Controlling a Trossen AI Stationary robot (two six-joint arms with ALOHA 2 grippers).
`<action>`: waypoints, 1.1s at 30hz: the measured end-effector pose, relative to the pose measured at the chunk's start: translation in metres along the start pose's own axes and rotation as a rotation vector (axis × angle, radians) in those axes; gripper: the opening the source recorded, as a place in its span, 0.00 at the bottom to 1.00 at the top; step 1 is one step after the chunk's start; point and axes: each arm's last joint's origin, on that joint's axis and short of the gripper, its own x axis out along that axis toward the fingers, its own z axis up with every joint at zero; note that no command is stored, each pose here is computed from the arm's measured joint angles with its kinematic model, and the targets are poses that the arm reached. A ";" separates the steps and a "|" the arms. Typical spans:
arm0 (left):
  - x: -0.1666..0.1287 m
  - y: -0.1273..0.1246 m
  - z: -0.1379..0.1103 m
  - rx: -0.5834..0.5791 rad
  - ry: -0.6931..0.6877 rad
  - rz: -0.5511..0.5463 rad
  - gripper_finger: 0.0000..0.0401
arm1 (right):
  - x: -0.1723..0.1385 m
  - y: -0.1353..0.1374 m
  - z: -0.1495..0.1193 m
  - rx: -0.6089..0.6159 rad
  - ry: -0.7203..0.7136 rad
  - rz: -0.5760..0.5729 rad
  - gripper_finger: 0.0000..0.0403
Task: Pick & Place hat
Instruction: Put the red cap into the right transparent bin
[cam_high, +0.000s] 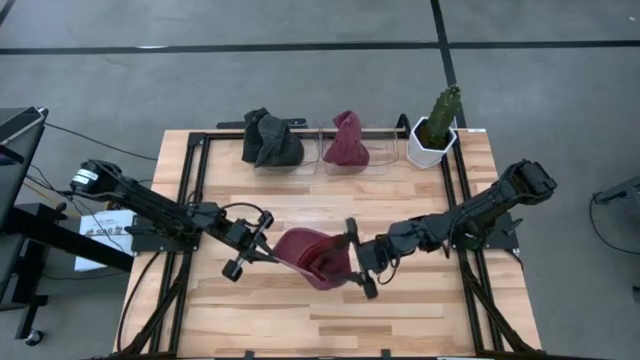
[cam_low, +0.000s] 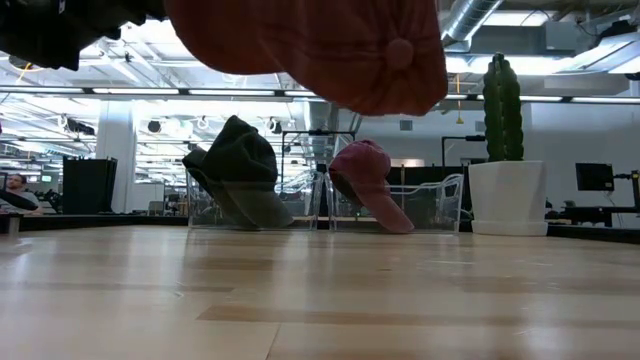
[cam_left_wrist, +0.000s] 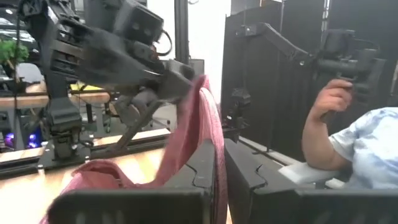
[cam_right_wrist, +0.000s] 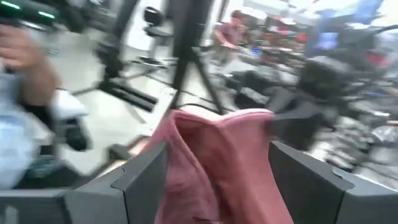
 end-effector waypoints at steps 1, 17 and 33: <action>0.000 0.000 0.000 -0.006 0.001 -0.006 0.04 | 0.000 -0.002 0.000 -0.005 0.016 -0.066 0.67; -0.007 -0.004 0.012 0.003 -0.031 -0.060 0.04 | -0.035 -0.013 -0.028 -0.064 0.471 -1.197 0.67; -0.036 -0.038 0.043 0.175 -0.303 -0.361 0.04 | -0.039 -0.010 -0.062 -0.017 0.305 -0.603 0.67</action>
